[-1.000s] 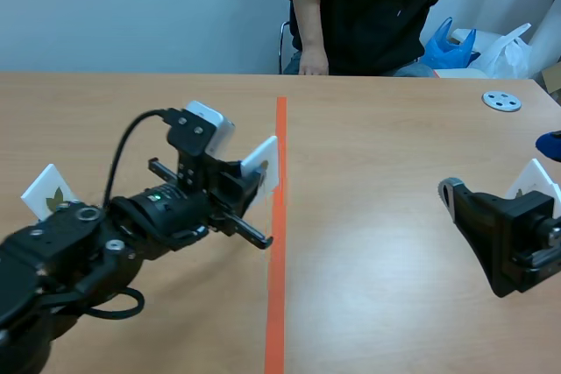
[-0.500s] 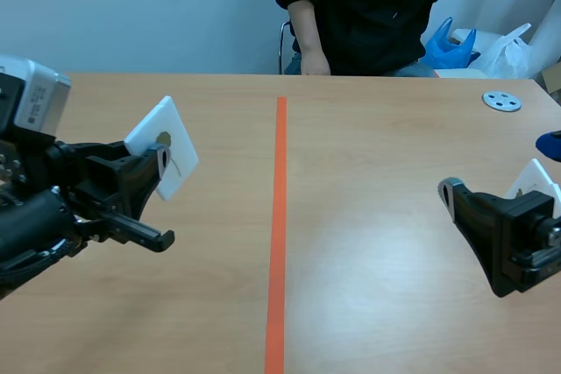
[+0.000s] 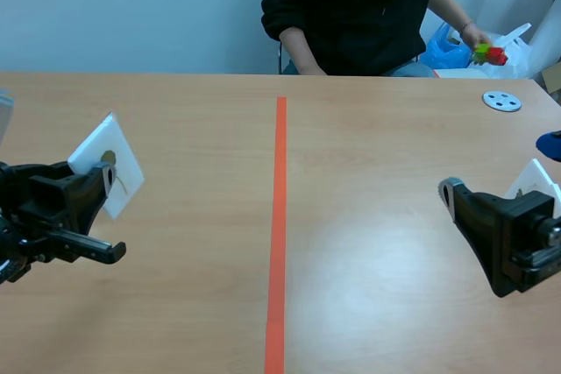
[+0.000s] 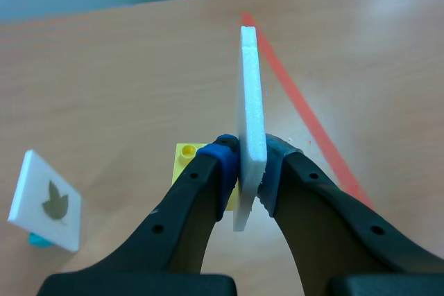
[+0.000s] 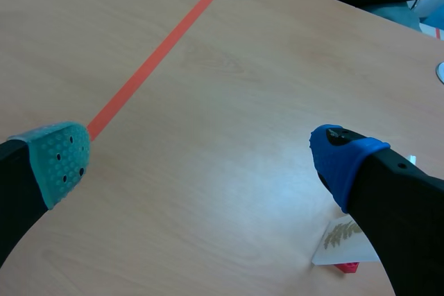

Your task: Sort the leaf by its shape. The table is split by an orange tape line. A compound leaf with several leaflets goes to the left side, a simple leaf with one blade goes to the right side. Return to the home posture when a red brick is placed on the table.

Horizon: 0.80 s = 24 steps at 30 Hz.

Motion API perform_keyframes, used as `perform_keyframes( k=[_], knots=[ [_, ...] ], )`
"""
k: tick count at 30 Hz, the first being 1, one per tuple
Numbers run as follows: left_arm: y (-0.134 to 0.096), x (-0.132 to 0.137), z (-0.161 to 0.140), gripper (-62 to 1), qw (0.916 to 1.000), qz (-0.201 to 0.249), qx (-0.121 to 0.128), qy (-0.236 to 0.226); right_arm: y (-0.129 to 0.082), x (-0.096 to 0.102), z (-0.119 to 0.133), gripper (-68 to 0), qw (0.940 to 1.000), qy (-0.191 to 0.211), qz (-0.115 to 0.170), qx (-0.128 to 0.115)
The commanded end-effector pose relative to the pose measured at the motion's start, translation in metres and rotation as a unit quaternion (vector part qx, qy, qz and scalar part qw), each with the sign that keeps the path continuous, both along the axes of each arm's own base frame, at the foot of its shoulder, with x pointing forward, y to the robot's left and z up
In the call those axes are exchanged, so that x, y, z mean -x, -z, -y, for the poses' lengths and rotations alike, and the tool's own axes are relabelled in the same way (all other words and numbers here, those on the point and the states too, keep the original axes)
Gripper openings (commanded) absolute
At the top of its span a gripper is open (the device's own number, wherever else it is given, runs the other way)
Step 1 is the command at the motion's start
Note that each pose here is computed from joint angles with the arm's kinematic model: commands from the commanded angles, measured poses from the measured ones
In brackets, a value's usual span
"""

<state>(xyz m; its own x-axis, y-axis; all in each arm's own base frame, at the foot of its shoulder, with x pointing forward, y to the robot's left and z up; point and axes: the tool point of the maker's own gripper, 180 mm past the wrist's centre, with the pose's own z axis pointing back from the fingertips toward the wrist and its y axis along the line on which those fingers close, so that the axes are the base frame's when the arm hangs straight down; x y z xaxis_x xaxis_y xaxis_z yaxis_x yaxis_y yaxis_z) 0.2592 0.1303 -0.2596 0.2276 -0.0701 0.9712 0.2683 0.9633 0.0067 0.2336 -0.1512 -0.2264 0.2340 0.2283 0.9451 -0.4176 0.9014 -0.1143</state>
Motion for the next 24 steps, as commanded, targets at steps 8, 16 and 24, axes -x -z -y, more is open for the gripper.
perform_keyframes(
  k=[8,16,24],
  knots=[
    [0.035,-0.012,-0.039,-55.4,0.9984,-0.009,-0.009,-0.055,-0.012,-0.004,-0.001,0.4,0.9998,-0.004,0.02,-0.003],
    [0.076,-0.026,-0.073,-55.4,0.9945,-0.034,-0.018,-0.098,-0.012,-0.004,-0.001,0.4,0.9998,-0.004,0.02,-0.003],
    [0.099,-0.028,-0.095,-55.2,0.9904,-0.038,-0.01,-0.132,-0.012,-0.004,-0.001,0.4,0.9998,-0.004,0.02,-0.003]
  ],
)
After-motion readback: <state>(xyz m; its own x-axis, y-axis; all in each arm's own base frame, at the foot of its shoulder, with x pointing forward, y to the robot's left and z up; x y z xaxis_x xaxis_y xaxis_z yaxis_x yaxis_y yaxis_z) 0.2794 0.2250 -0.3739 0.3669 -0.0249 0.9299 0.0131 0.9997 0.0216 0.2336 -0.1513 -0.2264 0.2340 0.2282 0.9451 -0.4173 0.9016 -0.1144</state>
